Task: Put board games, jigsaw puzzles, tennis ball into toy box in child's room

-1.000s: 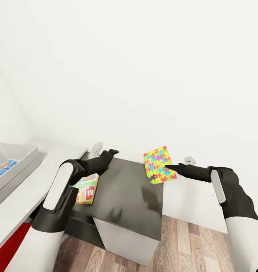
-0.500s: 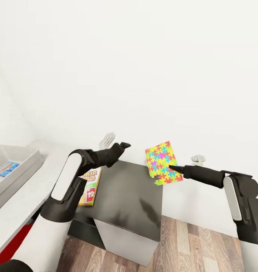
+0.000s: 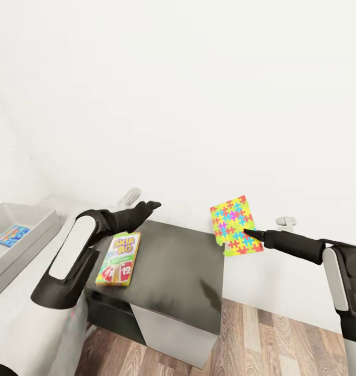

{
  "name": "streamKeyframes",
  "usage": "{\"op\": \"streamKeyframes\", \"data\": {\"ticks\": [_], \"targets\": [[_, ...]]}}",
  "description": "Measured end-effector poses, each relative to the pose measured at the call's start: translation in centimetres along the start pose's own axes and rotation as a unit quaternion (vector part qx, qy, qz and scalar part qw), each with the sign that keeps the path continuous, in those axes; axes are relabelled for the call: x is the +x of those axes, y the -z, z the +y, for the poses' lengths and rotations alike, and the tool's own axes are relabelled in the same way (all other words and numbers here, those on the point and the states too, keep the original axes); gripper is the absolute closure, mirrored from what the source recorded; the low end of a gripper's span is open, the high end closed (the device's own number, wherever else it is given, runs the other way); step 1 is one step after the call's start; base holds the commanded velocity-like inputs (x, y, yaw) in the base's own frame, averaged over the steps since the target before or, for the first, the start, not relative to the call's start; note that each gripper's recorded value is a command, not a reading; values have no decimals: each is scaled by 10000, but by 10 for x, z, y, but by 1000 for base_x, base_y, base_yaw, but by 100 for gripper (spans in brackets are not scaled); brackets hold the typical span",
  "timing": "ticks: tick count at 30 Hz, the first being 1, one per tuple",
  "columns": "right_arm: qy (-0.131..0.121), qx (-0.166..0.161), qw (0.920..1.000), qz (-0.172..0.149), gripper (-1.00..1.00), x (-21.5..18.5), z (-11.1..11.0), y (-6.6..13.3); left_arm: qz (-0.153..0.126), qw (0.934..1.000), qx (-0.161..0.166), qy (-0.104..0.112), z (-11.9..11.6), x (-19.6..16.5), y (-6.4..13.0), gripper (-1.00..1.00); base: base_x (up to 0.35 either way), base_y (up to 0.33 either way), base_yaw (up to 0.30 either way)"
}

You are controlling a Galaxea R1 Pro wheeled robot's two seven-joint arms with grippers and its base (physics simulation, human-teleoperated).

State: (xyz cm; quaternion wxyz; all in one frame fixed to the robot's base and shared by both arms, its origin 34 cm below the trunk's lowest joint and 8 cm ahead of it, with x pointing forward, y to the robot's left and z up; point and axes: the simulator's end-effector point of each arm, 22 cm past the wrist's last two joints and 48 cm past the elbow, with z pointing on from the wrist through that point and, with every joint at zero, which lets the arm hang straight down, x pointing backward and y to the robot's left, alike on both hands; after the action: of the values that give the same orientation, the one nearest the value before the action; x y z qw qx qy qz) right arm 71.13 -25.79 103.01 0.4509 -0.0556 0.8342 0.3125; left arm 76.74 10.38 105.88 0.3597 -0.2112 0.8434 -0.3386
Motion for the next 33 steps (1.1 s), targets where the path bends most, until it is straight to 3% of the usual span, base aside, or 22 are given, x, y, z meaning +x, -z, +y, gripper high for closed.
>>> {"op": "streamKeyframes", "data": {"ticks": [1, 2, 3, 5, 7, 8, 11, 15, 21, 30, 33], "targets": [[6, 7, 10000, -2, 100, -1, 1, 0, -107, 9999, -81, 13, 18, -14, 6, -100, 0, 0, 0], [41, -5, 10000, -54, 100, -9, 3, 0, -242, 9976, 540, 354, 42, -34, 22, -100, 0, 0, 0], [64, -11, 9999, -81, 100, -14, 5, 1, -345, 9972, 590, 290, 57, -47, 33, -100, 0, 0, 0], [143, -81, 9996, -210, 100, -33, 12, 2, -353, 9925, 1102, 400, 49, -50, 44, -100, 0, 0, 0], [185, -112, 9994, -263, 100, -42, 17, 3, -361, 9902, 1278, 436, 46, -52, 50, -100, 0, 0, 41], [138, -298, 9989, -344, 100, -47, 31, -3, -396, 9875, 1450, 477, 42, -57, 56, -100, 0, 0, 116], [138, -300, 9989, -345, 100, -49, 35, -4, -415, 9865, 1505, 486, 36, -62, 60, -100, 0, 0, 218], [162, -345, 9988, -300, 100, -50, 42, -4, -295, 9815, 1740, 746, 23, -60, 66, -100, 0, 0, 253], [289, -492, 9983, -127, 100, -46, 61, -11, -425, 9755, 1892, 1036, 23, -78, 81, -100, 0, 0, 284], [387, -589, 9974, -159, 100, -61, 77, -9, -122, 9718, 2153, 951, 4, -72, 94, -100, 0, 0, 296], [317, -796, 9960, -270, 100, -71, 88, -5, -54, 9683, 2333, 897, -4, -72, 101, -100, 0, 0, 297]]}}
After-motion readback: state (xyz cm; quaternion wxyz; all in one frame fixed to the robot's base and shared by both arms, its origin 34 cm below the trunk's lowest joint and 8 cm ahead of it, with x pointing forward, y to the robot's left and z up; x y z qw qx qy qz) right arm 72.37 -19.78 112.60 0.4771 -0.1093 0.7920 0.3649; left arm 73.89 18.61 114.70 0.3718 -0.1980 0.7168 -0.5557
